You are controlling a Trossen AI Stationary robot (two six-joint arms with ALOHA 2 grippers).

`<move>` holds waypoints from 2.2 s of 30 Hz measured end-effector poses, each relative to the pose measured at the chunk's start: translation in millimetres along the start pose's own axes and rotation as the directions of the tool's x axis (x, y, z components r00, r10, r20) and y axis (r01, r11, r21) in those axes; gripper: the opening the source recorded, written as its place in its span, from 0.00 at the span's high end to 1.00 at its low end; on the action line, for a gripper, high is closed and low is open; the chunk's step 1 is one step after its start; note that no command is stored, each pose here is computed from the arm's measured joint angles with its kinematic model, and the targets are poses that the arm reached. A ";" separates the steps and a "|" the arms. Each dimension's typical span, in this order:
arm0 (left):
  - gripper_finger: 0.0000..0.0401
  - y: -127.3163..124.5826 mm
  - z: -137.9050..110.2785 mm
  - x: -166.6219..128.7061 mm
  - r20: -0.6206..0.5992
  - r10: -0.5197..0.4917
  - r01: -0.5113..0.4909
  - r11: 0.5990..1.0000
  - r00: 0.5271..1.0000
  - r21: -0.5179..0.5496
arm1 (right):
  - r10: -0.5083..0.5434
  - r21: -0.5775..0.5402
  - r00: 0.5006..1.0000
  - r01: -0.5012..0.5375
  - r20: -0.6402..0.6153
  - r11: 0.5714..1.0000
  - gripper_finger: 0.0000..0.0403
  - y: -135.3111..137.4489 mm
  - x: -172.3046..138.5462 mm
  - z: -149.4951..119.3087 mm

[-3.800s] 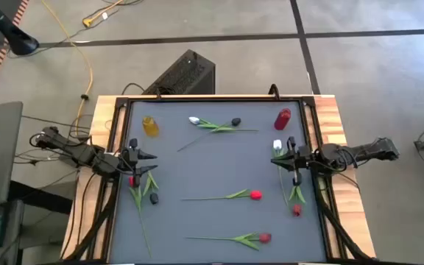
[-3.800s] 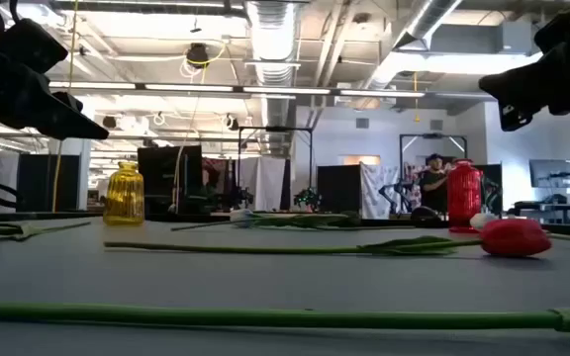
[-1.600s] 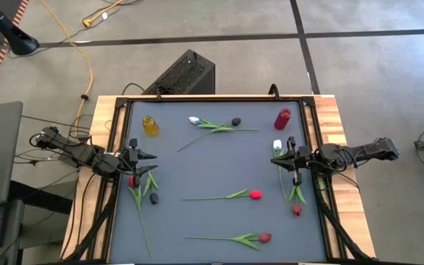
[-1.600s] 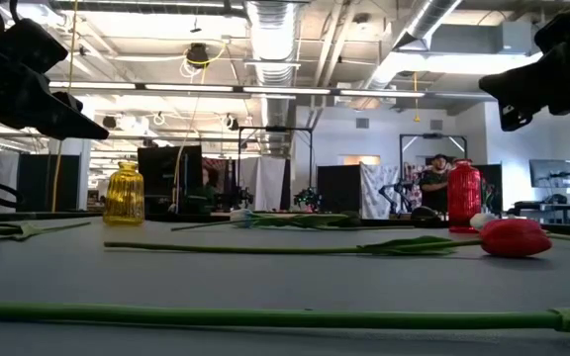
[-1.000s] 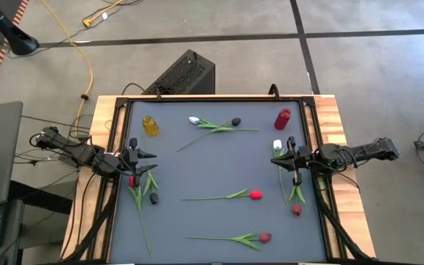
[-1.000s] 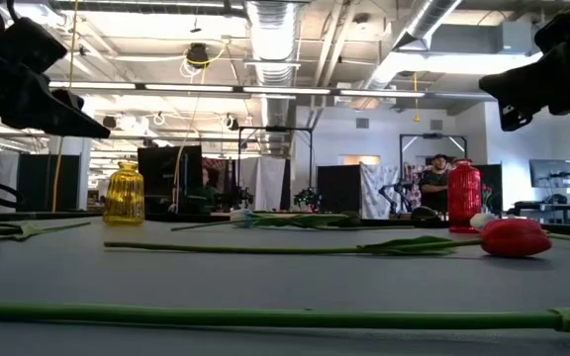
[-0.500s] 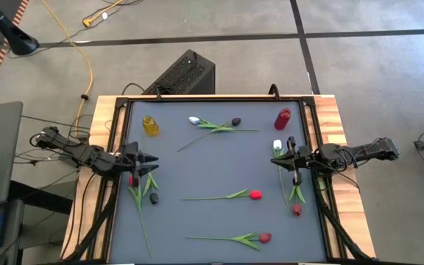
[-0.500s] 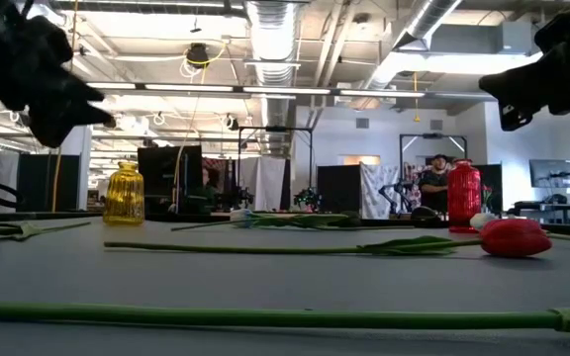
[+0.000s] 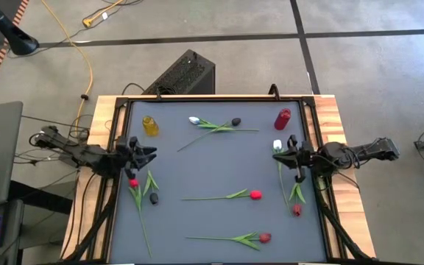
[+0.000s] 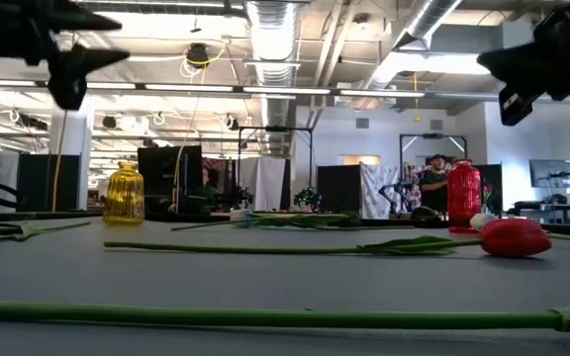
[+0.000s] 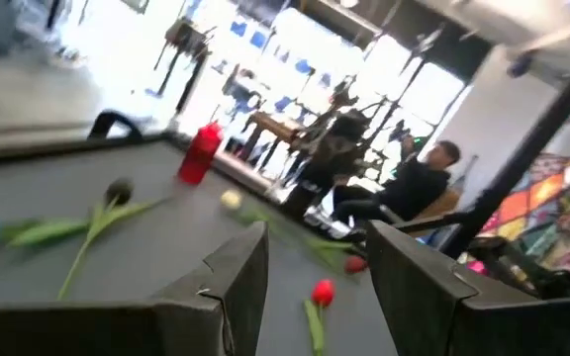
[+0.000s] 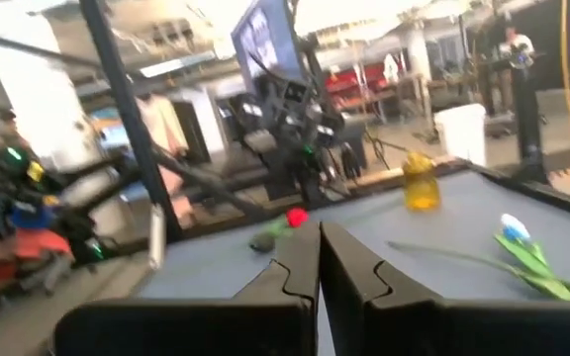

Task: Sort flowers into vase by color
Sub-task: Put the top black tulip into the red flower vase

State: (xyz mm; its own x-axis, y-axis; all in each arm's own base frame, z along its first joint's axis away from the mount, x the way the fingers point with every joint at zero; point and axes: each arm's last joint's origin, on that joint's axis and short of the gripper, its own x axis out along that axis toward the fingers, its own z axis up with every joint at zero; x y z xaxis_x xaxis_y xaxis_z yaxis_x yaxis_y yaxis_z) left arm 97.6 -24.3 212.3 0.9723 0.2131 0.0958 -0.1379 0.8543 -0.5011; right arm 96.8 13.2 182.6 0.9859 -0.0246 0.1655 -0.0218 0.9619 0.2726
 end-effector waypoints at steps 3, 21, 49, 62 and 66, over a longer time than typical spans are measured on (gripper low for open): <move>0.60 -5.6 -0.3 6.9 0.013 -0.025 0.024 0.998 1.000 0.065 | 0.040 0.029 0.998 -0.041 0.043 0.999 0.91 2.1 -0.2 4.7; 0.60 -45.6 17.8 99.3 -0.232 0.007 0.091 0.909 0.973 0.407 | 0.051 -0.027 0.998 -0.050 0.045 0.998 0.91 4.2 5.3 7.3; 0.60 103.9 -1.6 229.8 -0.567 0.570 -0.299 0.811 0.594 0.502 | -0.075 -0.278 0.989 0.037 -0.124 0.960 0.79 16.6 67.4 24.4; 0.60 138.4 -38.9 238.8 -0.640 0.616 -0.260 0.782 0.459 0.566 | -0.042 -0.238 0.970 -0.017 -0.239 0.971 0.63 34.8 96.8 23.5; 0.60 140.2 -40.0 238.4 -0.657 0.600 -0.238 0.794 0.457 0.559 | -0.028 -0.240 0.964 -0.037 -0.265 0.970 0.63 38.3 97.8 18.4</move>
State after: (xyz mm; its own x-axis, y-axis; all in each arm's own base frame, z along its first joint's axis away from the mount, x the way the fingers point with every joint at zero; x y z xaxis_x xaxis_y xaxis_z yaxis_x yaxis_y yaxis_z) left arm 317.6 127.3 130.5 0.4851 0.2984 -0.8220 -0.4468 0.8926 0.0603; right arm 189.4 42.7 226.6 0.9949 0.0212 -0.0991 -0.0182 0.9994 0.0309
